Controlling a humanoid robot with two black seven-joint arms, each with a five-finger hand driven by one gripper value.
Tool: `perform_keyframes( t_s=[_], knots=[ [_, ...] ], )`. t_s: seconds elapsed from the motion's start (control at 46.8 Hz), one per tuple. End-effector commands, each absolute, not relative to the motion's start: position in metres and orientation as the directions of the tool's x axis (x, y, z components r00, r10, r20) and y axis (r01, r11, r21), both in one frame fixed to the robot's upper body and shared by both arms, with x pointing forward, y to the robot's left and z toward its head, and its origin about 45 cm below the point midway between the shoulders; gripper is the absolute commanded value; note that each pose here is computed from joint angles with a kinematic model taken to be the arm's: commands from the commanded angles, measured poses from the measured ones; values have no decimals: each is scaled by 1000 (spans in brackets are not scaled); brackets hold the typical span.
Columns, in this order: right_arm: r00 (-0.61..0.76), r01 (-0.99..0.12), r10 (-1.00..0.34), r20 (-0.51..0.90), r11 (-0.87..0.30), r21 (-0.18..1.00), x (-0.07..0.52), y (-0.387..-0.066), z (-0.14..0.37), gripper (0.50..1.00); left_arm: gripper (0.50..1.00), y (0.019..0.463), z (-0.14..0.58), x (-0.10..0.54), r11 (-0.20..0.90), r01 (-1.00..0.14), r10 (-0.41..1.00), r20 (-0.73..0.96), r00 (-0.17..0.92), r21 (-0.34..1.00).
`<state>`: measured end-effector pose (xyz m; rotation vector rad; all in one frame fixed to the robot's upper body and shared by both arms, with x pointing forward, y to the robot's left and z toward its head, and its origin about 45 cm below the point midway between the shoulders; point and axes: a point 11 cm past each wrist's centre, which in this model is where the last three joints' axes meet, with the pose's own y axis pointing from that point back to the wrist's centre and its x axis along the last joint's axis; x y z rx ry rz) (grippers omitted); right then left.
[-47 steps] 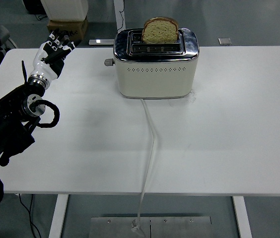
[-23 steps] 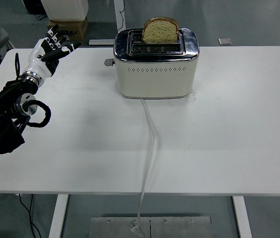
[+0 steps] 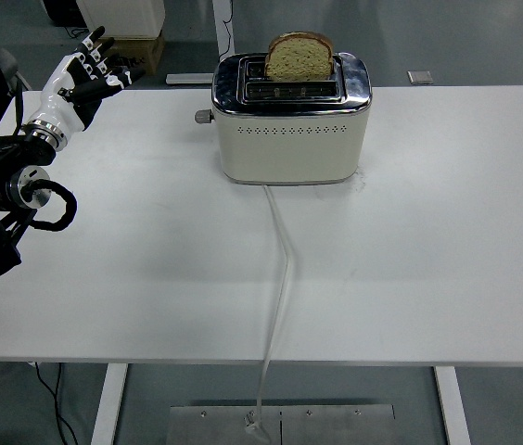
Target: Press down toaster
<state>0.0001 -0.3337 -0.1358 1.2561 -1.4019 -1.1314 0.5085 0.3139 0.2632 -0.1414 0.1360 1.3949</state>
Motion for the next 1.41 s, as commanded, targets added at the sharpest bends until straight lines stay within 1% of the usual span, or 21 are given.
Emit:
perform_keyframes(
  t_s=[0.0,0.235,0.342,0.449,0.534,0.684,0.748,0.855,1.026,1.389],
  knots=[
    [-67,-161,-996,50,61,985,0,-334,-136,1000,1000,314,262,507,179,-984,972,-151,179,-12],
    [-67,-161,-996,50,61,985,0,-334,-136,1000,1000,324,253,502,203,-979,979,-34,202,31],
    [-67,-161,-996,50,61,985,0,-334,-136,1000,1000,327,256,501,229,-973,974,-4,228,37],
    [-67,-161,-996,50,61,985,0,-334,-136,1000,1000,329,255,500,252,-966,964,72,256,58],
    [-67,-161,-996,50,61,985,0,-334,-136,1000,1000,322,253,498,289,-954,942,152,299,83],
    [-67,-161,-996,50,61,985,0,-334,-136,1000,1000,320,256,499,317,-942,908,250,336,111],
    [-67,-161,-996,50,61,985,0,-334,-136,1000,1000,313,254,498,344,-930,887,282,367,129],
    [-67,-161,-996,50,61,985,0,-334,-136,1000,1000,299,251,495,397,-903,833,348,430,166],
    [-67,-161,-996,50,61,985,0,-334,-136,1000,1000,289,249,492,444,-871,743,455,490,213],
    [-67,-161,-996,50,61,985,0,-334,-136,1000,1000,282,256,494,466,-852,660,549,513,236]
  ],
)
